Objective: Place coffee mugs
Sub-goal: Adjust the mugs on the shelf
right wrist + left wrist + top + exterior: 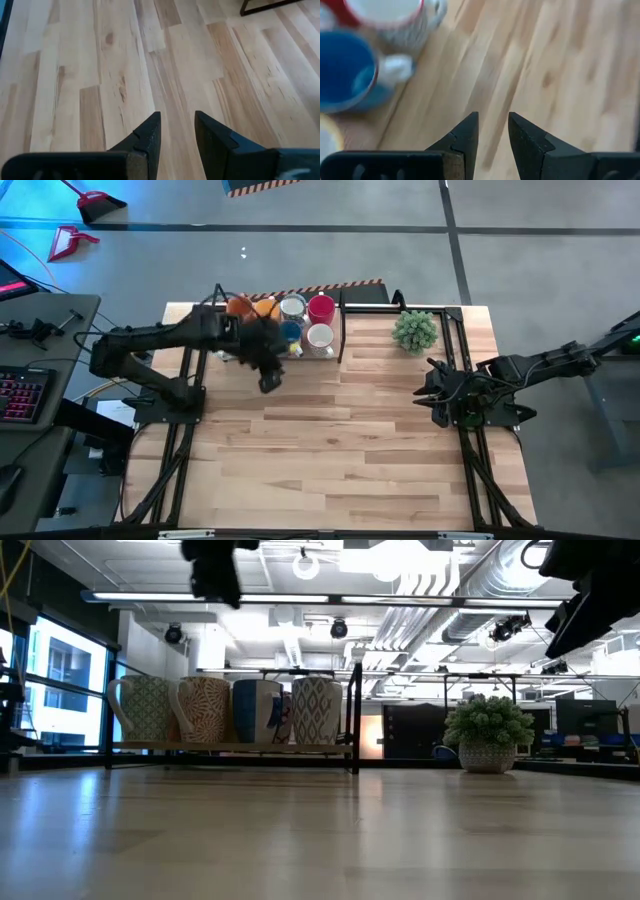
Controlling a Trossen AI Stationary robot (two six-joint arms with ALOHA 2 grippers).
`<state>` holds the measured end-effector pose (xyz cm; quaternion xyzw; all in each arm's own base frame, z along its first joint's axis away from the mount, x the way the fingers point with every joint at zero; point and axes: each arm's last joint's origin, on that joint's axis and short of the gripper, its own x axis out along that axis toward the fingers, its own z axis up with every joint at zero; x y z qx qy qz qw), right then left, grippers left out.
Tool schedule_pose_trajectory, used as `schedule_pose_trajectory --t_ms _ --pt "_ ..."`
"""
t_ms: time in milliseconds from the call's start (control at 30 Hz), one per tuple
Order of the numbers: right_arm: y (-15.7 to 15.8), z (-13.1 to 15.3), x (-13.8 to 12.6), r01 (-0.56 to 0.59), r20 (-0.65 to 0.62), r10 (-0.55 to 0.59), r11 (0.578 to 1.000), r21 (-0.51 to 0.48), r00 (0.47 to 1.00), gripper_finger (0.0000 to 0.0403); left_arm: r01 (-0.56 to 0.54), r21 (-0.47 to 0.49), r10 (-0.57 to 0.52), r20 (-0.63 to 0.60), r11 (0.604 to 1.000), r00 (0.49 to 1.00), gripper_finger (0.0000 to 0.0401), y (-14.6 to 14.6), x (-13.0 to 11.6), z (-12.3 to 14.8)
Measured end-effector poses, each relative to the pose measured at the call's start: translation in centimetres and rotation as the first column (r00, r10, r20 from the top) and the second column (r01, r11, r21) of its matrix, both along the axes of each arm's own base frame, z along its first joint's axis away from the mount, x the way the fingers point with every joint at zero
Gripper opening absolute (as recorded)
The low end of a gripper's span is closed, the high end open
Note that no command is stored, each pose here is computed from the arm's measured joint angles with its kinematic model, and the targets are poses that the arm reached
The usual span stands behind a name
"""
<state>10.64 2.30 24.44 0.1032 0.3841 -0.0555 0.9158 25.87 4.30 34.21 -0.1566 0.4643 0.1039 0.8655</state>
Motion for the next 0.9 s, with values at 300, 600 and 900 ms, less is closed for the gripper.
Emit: schedule_pose_trajectory --t_ms 300,600,900 --pt "0.0 0.0 0.0 0.003 0.000 -0.003 1.000 0.005 1.000 0.0099 -0.078 0.280 0.177 -0.346 0.957 0.921 0.0095 -1.2 -3.0 -1.2" --pt "0.0 0.0 0.0 0.002 -0.002 -0.002 1.000 0.026 1.000 0.0099 -0.145 0.307 0.281 -0.464 0.941 0.840 0.0094 1.8 -4.8 -1.4" --pt "0.1 0.0 0.0 0.002 -0.002 -0.002 1.000 0.026 1.000 0.0099 -0.237 0.223 0.321 -0.521 0.946 0.791 0.0094 5.6 -6.9 -2.8"
